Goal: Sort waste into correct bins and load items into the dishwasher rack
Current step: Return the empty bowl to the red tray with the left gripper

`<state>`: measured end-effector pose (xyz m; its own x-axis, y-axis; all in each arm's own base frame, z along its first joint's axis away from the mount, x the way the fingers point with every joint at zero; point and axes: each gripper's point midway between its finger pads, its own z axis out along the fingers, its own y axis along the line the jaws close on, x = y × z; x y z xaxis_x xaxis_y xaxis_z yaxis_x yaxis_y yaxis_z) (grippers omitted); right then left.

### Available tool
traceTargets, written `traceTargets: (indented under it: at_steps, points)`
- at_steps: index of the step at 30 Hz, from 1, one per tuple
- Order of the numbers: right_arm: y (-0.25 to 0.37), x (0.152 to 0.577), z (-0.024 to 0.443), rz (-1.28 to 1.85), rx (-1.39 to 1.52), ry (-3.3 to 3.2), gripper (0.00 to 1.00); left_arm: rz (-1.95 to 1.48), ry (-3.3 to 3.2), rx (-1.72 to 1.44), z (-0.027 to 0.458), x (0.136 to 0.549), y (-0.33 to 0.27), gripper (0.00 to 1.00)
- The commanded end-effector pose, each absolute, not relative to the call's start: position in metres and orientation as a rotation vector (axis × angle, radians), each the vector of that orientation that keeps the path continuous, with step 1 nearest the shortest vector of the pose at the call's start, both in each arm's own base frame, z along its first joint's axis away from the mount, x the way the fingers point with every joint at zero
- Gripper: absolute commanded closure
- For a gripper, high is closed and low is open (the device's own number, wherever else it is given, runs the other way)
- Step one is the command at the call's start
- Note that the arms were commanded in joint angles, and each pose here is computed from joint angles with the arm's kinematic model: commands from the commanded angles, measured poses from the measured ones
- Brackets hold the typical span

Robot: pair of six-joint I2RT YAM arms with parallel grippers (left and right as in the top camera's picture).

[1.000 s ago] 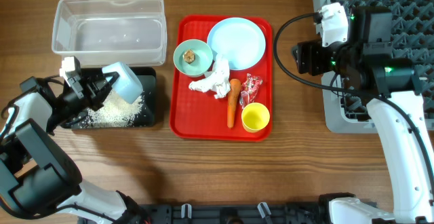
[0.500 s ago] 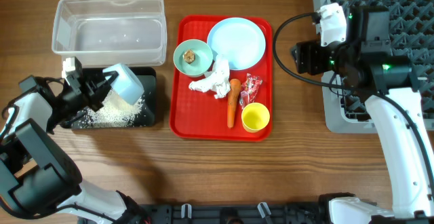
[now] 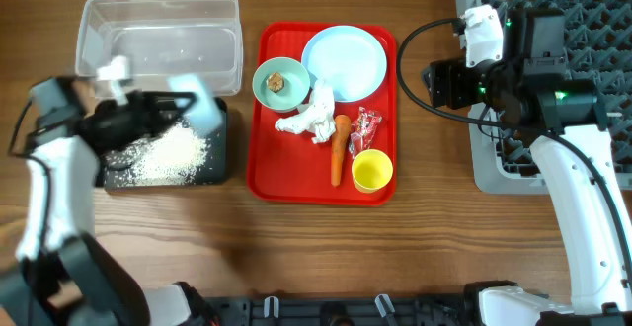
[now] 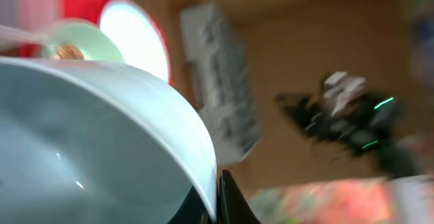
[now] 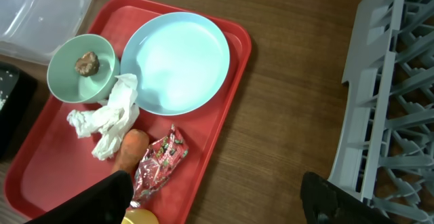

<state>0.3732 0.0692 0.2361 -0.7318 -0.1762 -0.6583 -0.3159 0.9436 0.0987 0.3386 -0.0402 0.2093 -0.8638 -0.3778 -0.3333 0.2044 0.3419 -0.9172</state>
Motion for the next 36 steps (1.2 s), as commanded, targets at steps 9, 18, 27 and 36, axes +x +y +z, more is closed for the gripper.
traceTargets:
  at_steps: [9,18,27,36]
  points:
    - [0.068,0.377,0.241,0.251,-0.351,2.394,0.16,-0.396,2.7,0.054,0.129,0.314,-0.141,0.96]
    - [0.068,0.376,0.24,0.252,-0.351,2.396,0.15,-0.196,2.828,0.32,0.054,0.295,-0.198,0.96]
    - [0.068,0.376,0.24,0.252,-0.351,2.399,0.15,-0.146,2.891,0.361,0.023,0.29,-0.202,0.75]
    - [0.068,0.376,0.24,0.252,-0.351,2.399,0.14,-0.187,2.835,0.354,0.047,0.308,-0.216,0.38]
